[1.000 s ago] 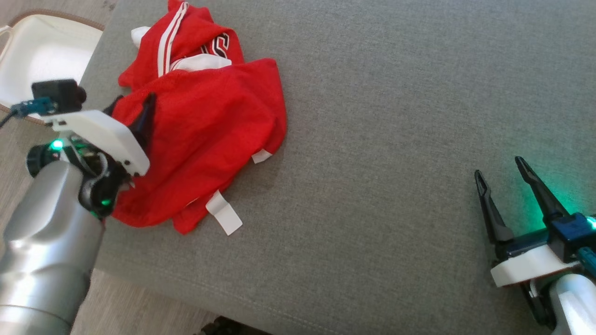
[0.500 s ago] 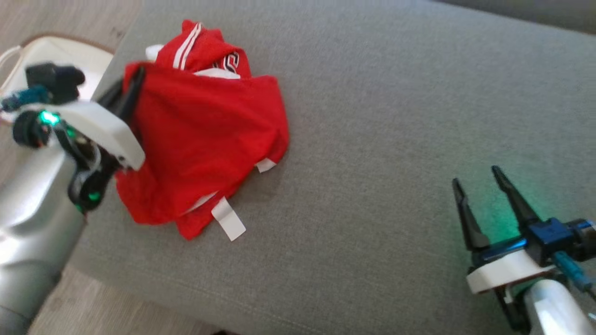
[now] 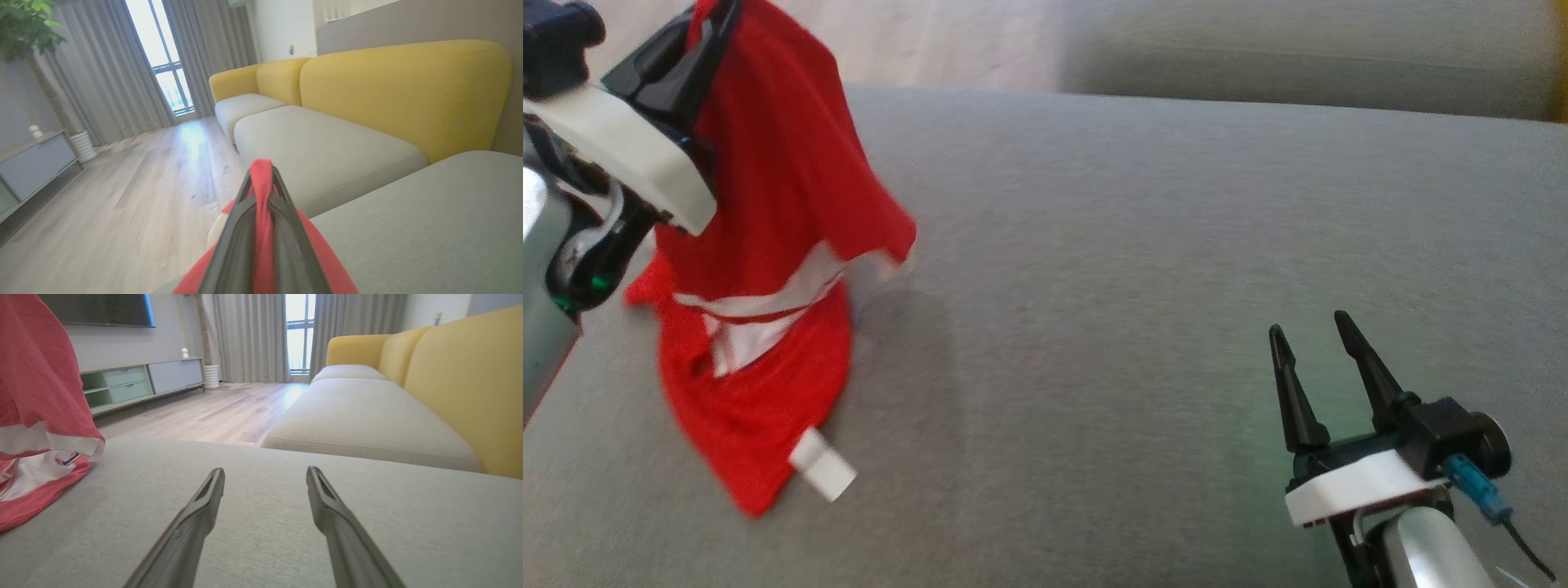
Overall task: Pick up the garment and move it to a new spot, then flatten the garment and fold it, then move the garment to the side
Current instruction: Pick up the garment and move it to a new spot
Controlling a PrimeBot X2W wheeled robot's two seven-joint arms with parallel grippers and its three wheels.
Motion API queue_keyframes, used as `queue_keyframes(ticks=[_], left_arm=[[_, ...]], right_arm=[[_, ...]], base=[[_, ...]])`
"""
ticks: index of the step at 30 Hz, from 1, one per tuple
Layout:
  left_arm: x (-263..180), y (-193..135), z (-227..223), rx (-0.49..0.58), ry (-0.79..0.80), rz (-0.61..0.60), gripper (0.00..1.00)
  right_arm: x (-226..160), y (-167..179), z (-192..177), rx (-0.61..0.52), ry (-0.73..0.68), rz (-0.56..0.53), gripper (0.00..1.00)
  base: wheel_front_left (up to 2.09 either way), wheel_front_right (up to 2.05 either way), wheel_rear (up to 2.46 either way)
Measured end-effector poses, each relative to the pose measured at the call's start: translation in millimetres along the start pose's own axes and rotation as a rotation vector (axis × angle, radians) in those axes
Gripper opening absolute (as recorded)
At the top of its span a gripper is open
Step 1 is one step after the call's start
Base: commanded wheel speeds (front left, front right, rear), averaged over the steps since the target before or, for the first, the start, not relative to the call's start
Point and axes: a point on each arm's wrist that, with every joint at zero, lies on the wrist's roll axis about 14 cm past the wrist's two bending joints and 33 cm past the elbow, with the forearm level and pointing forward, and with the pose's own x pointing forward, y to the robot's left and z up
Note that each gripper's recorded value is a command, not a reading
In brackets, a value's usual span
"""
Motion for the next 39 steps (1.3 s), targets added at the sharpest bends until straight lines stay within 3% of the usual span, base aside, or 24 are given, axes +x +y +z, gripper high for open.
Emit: queue_keyframes(ticks=[10,17,21,24,29,33,34,35,36,39], left_arm=[[67.3,-111.5,51.1,0.049,-0.125,-0.304,0.00],[109.2,-231.8,70.0,0.045,-0.199,-0.540,0.00],[125.1,-287.0,33.0,-0.017,-0.147,-0.640,0.00],[124.7,-327.3,-21.2,-0.093,-0.052,-0.705,0.00],[75.6,-410.4,-119.7,-0.199,0.176,-0.892,0.00],[41.1,-448.6,-152.4,-0.272,0.262,-0.982,0.00],[39.4,-451.3,-153.2,-0.287,0.261,-0.979,0.25],[38.6,-452.7,-152.2,-0.299,0.257,-0.975,0.68],[38.6,-452.6,-149.6,-0.310,0.244,-0.971,1.00],[38.4,-447.0,-141.9,-0.321,0.205,-0.934,1.00]], right_arm=[[-77.0,-65.0,12.6,0.003,-0.036,-0.286,1.00],[-116.3,-98.8,14.6,0.033,-0.052,-0.451,1.00],[-116.6,-110.5,10.9,0.063,-0.043,-0.490,1.00],[-111.8,-121.3,13.9,0.069,-0.050,-0.514,1.00],[-116.6,-133.4,-1.5,0.087,0.000,-0.560,1.00],[-115.5,-139.5,-8.1,0.089,0.023,-0.576,1.00],[-113.9,-140.0,-7.9,0.090,0.022,-0.575,1.00],[-112.6,-139.8,-7.5,0.090,0.020,-0.571,1.00],[-111.0,-138.7,-6.9,0.090,0.017,-0.566,1.00],[-106.9,-134.6,-1.7,0.080,0.001,-0.545,1.00]], base=[[0.00,0.00,0.00],[0.00,0.00,0.00],[0.00,0.00,0.00],[0.00,0.00,0.00],[0.00,0.00,0.00],[0.00,0.00,0.00],[0.00,0.00,0.00],[0.00,0.00,0.00],[0.00,0.00,0.00],[0.00,0.00,0.00]])
